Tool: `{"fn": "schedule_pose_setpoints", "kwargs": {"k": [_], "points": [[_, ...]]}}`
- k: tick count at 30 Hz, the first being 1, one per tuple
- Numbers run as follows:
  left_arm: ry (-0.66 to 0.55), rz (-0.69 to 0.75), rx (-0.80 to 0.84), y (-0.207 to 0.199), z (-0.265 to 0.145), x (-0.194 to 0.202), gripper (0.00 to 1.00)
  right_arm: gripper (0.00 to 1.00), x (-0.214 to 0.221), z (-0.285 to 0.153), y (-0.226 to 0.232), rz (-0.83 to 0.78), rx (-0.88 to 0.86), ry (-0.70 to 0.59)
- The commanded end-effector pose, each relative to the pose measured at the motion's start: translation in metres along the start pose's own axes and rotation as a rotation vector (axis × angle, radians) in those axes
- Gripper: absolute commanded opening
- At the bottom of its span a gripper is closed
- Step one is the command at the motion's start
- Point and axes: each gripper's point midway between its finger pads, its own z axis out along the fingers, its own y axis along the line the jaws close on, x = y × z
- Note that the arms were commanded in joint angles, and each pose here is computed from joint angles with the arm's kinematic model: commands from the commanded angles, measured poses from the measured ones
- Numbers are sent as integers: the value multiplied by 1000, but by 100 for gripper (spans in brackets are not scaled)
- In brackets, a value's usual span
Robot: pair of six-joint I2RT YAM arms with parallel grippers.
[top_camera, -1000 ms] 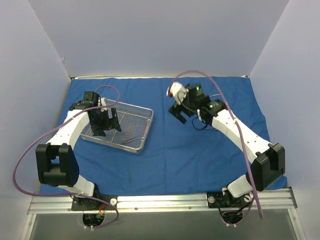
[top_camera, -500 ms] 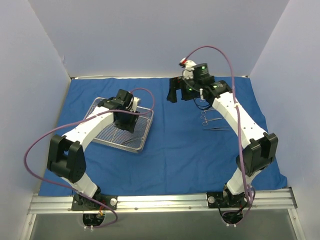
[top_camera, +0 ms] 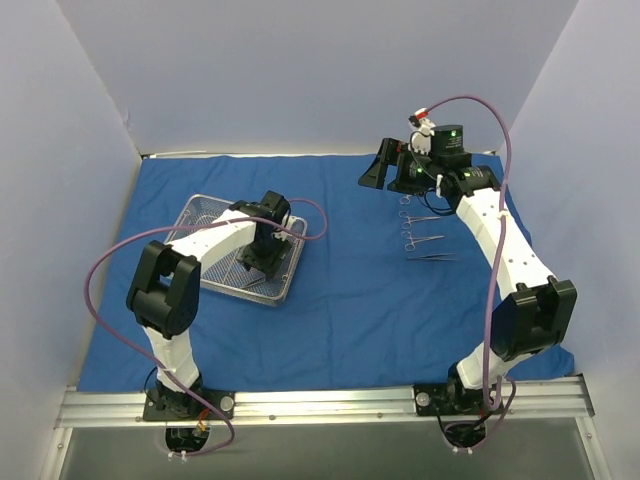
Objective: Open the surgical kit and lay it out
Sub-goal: Pick up the medical item from the container.
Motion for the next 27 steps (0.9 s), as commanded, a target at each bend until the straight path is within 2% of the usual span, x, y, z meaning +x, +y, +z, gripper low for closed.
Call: {"fn": "schedule_pose_setpoints", "kwargs": {"k": [1, 10, 15, 19, 21, 23, 25, 27], "points": [[-9, 26, -19, 0, -3, -12, 66, 100, -10, -18, 26, -30, -70, -50], [65, 13, 2, -7, 25, -6, 59, 100, -10, -15, 23, -33, -48, -43], [72, 0, 12, -6, 29, -4, 45, 100, -11, -13, 22, -30, -46, -41], [40, -18, 17, -2, 20, -9, 27, 100, -16, -8, 30, -45, -53, -47], [22, -32, 13, 4, 11, -12, 24, 100, -14, 0, 30, -15, -46, -41], [-1, -47, 0, 12, 2, -15, 20, 100, -14, 4, 36, 24, -92, -29], [-10, -60, -18, 20, -8, -16, 5, 100, -17, 4, 45, 16, -153, -32], [-33, -102, -45, 34, -20, -21, 2, 100, -17, 2, 59, 7, -224, -15]]}}
